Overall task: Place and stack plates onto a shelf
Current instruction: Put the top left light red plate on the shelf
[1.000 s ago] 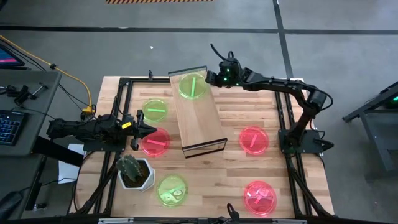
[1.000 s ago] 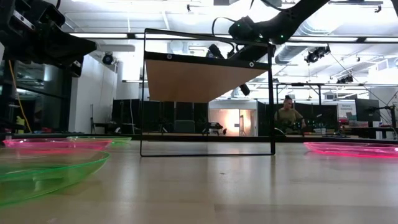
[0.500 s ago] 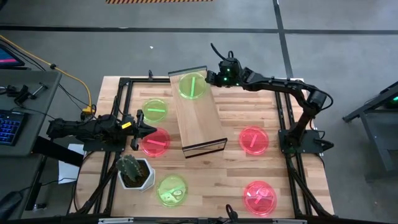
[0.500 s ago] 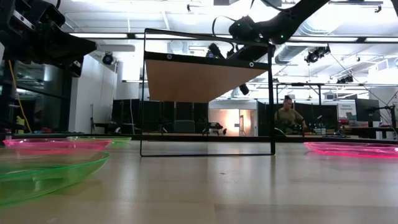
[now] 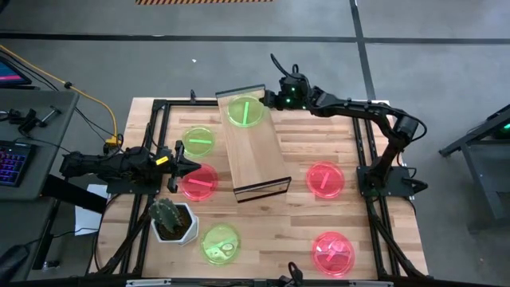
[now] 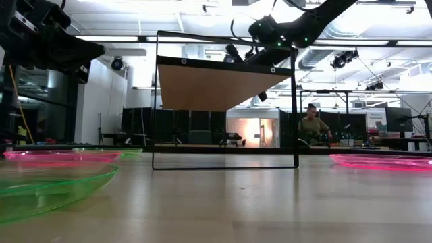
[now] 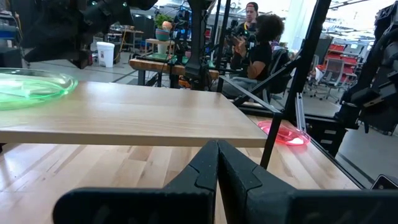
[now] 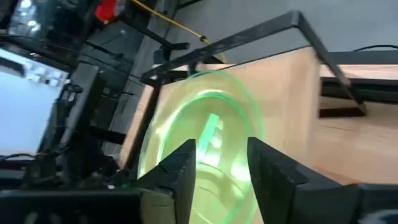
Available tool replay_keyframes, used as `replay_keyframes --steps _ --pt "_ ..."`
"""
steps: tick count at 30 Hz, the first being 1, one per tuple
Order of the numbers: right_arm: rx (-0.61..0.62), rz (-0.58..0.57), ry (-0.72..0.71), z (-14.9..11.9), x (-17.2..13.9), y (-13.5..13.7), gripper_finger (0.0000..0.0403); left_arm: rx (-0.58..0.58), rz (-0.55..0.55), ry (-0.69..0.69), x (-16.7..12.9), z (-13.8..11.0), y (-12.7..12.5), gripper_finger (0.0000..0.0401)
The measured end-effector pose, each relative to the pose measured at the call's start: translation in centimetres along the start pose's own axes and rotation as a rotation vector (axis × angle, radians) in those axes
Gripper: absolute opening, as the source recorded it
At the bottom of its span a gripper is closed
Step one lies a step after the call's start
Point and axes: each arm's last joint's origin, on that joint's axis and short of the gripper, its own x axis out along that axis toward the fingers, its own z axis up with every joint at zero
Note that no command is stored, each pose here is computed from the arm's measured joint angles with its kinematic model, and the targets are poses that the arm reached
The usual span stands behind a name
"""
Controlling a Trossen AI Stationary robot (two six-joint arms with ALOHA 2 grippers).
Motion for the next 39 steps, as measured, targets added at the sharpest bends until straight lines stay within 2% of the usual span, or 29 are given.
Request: replay_keyframes --steps 8,11,14,18,23,27,32,35,39 --pt "-0.073 0.041 0.033 0.8 -0.8 -0.1 0.0136 0.0 0.0 0.0 0.0 0.0 0.0 0.0001" --pt "-0.156 0.045 0.046 1.6 -2.8 0.3 0.0136 0.0 0.0 0.0 0.0 0.0 0.0 0.0001" --pt "-0.272 -0.026 0.102 1.5 -5.3 0.6 0.0136 0.0 0.0 0.0 0.0 0.0 0.0 0.0001" --pt "-0.394 -0.125 0.171 -0.1 -8.9 0.3 0.0136 0.0 0.0 0.0 0.0 0.0 0.0 0.0001" --pt "-0.362 -0.114 0.166 -3.5 -13.4 -2.3 0.0136 0.0 0.0 0.0 0.0 0.0 0.0 0.0001" --pt "-0.259 -0.005 0.08 -7.0 -16.2 -4.4 0.0136 0.0 0.0 0.0 0.0 0.0 0.0 0.0001" --pt "-0.176 0.311 -0.117 -9.7 -18.4 -5.1 0.0136 0.0 0.0 0.0 0.0 0.0 0.0 0.0001" --pt "-0.17 0.454 -0.237 -10.3 -19.4 -4.9 0.0136 0.0 0.0 0.0 0.0 0.0 0.0 0.0001" --pt "-0.242 0.51 -0.292 -10.6 -20.0 -4.5 0.0136 0.0 -0.001 -0.006 0.0 0.1 0.0 0.0001"
